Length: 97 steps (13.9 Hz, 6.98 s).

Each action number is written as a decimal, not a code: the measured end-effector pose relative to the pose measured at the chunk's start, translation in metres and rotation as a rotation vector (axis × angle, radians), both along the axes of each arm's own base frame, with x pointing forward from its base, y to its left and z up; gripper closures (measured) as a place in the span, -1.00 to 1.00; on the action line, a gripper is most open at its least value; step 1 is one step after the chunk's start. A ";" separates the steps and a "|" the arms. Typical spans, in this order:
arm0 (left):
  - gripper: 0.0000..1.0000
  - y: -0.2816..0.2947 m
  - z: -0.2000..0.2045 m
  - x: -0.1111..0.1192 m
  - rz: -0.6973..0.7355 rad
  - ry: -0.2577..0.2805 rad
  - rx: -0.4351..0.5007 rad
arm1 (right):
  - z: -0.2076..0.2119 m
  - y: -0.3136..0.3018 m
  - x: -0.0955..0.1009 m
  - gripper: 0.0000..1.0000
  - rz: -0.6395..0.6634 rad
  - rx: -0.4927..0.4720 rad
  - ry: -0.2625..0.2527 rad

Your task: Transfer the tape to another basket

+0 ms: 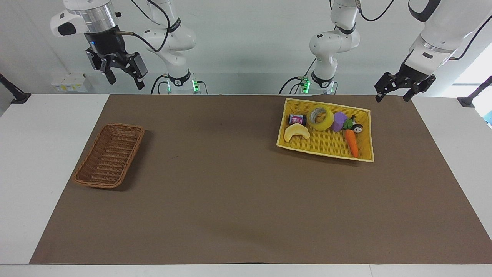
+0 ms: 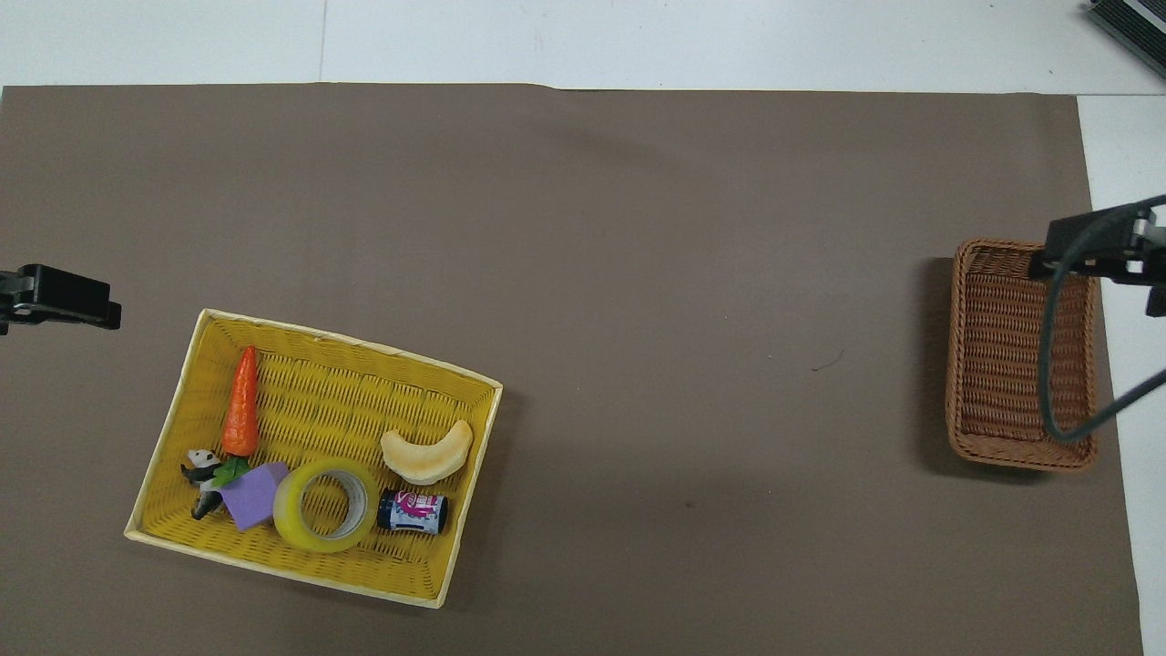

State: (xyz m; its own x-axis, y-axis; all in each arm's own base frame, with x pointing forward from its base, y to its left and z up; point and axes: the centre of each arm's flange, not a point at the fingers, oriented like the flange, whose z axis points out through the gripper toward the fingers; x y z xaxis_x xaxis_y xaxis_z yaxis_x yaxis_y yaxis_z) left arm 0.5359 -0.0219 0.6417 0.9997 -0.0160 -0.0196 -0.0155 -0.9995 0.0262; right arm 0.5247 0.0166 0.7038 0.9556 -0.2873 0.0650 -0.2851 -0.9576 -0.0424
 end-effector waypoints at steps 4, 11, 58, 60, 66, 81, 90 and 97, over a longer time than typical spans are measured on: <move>-1.00 0.100 0.008 -0.043 0.205 0.153 0.013 | -0.014 0.022 -0.014 -1.00 0.070 -0.003 0.030; -1.00 0.093 0.012 -0.050 0.186 0.158 0.013 | -0.019 0.001 -0.014 -1.00 0.102 -0.005 0.041; -1.00 0.086 0.010 -0.049 0.176 0.161 0.014 | -0.020 -0.016 -0.016 -1.00 0.180 0.011 0.039; -1.00 0.086 0.010 -0.049 0.175 0.161 0.014 | -0.020 -0.016 -0.016 -1.00 0.180 0.011 0.039; -1.00 0.014 0.005 -0.048 0.062 0.183 -0.028 | -0.020 -0.016 -0.016 -1.00 0.180 0.011 0.039; -1.00 -0.079 -0.137 -0.123 0.073 0.144 0.058 | -0.020 -0.016 -0.016 -1.00 0.180 0.011 0.039; -1.00 -0.074 -0.291 -0.156 0.066 0.157 0.072 | -0.020 -0.016 -0.016 -1.00 0.180 0.011 0.039; -0.30 -0.081 -0.297 -0.159 0.067 0.210 0.085 | -0.020 -0.016 -0.016 -1.00 0.180 0.011 0.039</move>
State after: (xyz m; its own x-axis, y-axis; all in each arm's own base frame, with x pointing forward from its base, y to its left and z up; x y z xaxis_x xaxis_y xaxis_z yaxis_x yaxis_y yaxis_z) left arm 0.3765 -0.1027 0.3447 0.9724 0.0608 -0.2255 0.0479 -0.9969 -0.0625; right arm 0.5089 0.0009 0.6841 0.9934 -0.1124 0.0248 -0.1112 -0.9928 -0.0453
